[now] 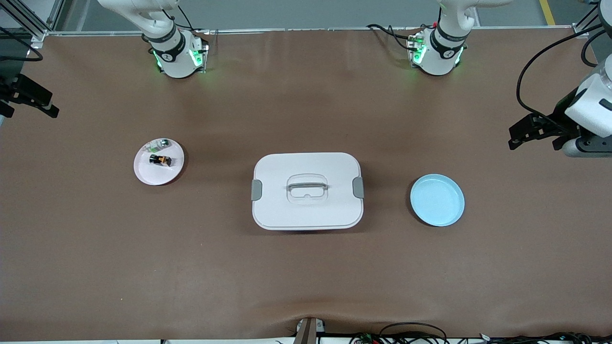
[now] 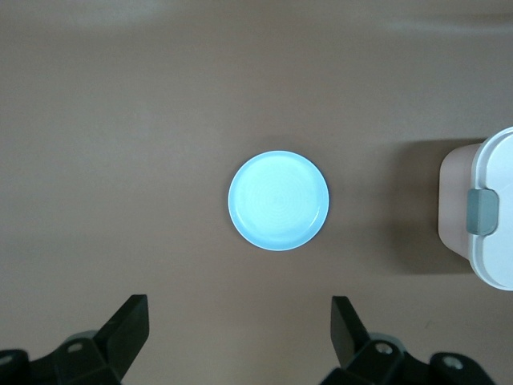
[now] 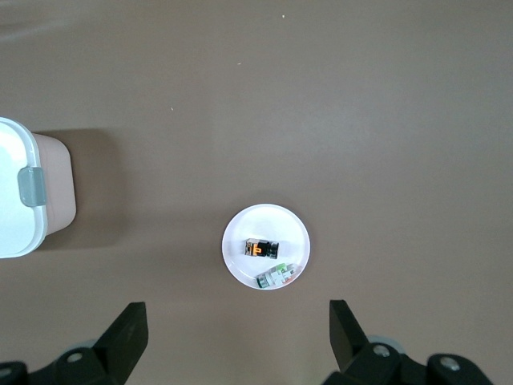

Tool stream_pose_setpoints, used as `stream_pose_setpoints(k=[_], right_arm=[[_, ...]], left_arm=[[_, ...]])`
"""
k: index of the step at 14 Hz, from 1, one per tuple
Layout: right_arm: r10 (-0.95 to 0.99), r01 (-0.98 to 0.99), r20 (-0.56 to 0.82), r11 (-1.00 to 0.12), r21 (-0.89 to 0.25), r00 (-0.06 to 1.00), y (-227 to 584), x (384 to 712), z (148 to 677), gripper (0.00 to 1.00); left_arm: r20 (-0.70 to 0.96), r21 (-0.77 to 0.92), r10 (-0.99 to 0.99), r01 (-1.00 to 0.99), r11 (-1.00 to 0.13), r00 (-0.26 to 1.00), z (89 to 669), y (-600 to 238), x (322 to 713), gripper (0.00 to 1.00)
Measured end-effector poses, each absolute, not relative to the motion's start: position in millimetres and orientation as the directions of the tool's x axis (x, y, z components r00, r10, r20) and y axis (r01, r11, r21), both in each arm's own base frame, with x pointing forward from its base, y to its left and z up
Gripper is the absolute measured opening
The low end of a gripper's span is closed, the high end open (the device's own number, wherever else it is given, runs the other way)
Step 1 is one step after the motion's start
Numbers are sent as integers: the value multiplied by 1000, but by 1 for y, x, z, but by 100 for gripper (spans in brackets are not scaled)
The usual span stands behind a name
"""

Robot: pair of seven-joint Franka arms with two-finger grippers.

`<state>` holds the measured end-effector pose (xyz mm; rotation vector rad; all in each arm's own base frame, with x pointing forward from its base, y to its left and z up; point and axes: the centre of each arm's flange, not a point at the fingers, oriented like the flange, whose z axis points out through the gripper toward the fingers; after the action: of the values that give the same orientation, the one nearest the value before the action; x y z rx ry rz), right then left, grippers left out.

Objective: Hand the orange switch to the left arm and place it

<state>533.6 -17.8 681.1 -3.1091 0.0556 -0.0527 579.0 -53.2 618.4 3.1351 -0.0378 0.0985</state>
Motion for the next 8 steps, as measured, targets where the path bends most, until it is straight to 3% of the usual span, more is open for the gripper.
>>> stream_pose_setpoints(k=[8], right_arm=[[-36, -35, 33, -999, -32, 999, -18, 534, 681, 100]], left_arm=[[63, 5, -24, -24, -1000, 998, 614, -53, 587, 100]])
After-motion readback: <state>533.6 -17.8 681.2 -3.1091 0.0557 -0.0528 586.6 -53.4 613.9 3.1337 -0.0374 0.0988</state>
